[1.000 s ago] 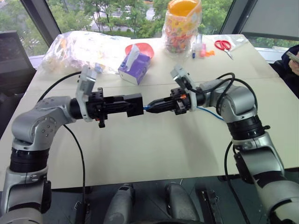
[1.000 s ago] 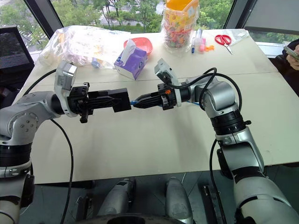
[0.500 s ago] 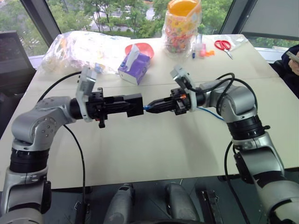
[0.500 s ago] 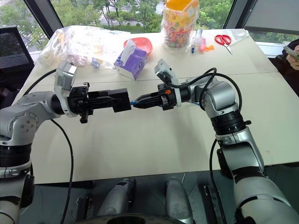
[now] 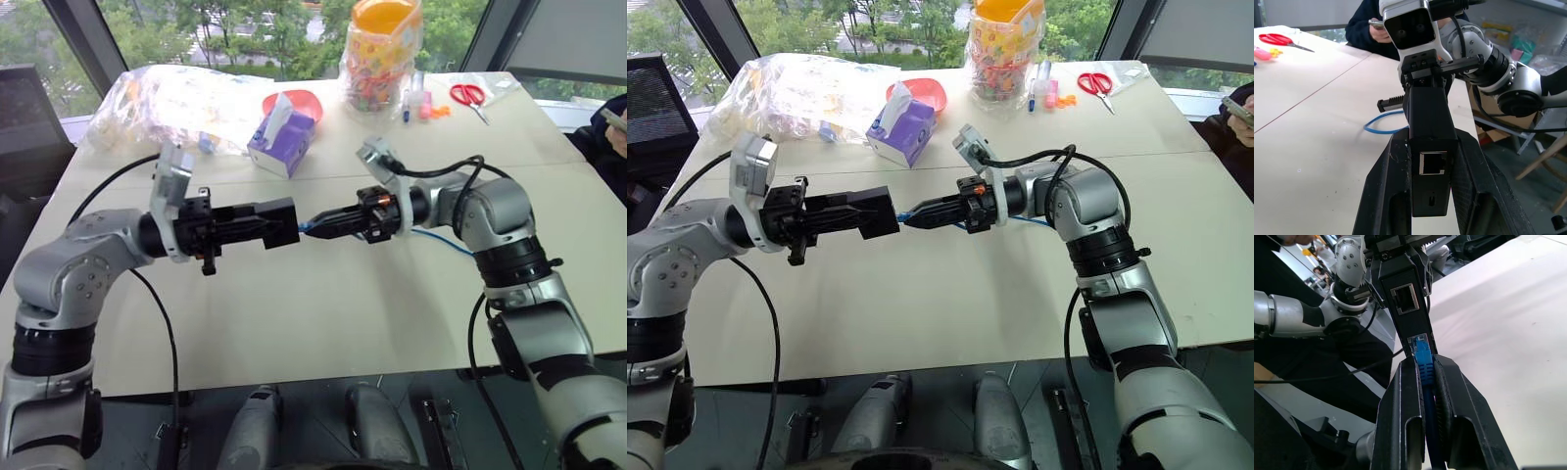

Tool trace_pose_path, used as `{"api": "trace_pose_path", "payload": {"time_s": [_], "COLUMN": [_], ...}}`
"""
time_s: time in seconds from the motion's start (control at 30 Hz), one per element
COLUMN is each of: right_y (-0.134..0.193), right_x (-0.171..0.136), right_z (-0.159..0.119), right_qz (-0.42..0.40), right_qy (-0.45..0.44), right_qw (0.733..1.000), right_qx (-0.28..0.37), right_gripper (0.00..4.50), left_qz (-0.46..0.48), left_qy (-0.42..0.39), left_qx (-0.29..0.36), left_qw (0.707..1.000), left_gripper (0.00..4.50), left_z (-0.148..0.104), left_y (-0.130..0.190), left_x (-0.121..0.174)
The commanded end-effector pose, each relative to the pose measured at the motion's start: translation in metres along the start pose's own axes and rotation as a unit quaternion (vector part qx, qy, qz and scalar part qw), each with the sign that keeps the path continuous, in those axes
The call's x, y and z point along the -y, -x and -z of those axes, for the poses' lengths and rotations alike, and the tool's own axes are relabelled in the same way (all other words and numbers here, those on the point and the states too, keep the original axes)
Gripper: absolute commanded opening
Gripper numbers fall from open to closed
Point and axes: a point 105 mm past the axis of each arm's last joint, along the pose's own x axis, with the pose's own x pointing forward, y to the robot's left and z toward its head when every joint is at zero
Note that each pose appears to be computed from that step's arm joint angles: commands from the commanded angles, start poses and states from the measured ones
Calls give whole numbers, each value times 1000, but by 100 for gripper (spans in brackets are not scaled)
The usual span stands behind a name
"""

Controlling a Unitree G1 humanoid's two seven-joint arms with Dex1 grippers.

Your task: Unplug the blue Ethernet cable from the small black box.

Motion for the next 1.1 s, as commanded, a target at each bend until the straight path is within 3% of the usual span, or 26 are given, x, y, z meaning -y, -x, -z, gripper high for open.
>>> {"api": "trace_pose_path", "payload": {"time_s": [0.03, 0.3, 0.43, 0.7, 1.1], "right_y": [37, 18, 7, -3, 4], "right_x": [5, -19, -32, -41, -23], "right_z": [-21, -18, -17, -17, -31], "right_qz": [60, 11, -8, -27, 12], "right_qy": [21, 54, 72, 69, 77], "right_qw": [997, 998, 997, 997, 996], "right_qx": [41, 24, 16, 15, 33], "right_gripper": [1, 1, 158, 158, 158], "left_qz": [1, -4, -5, 3, 14], "left_qy": [-4, -5, -9, -12, -6], "left_qx": [-7, -3, 5, 16, 10], "left_qw": [1000, 1000, 1000, 1000, 1000], "left_gripper": [48, 48, 48, 48, 48], "left_z": [-5, -5, -8, -12, -9], "left_y": [10, 6, 2, -4, -4], "left_x": [6, 1, -3, -1, 6]}}
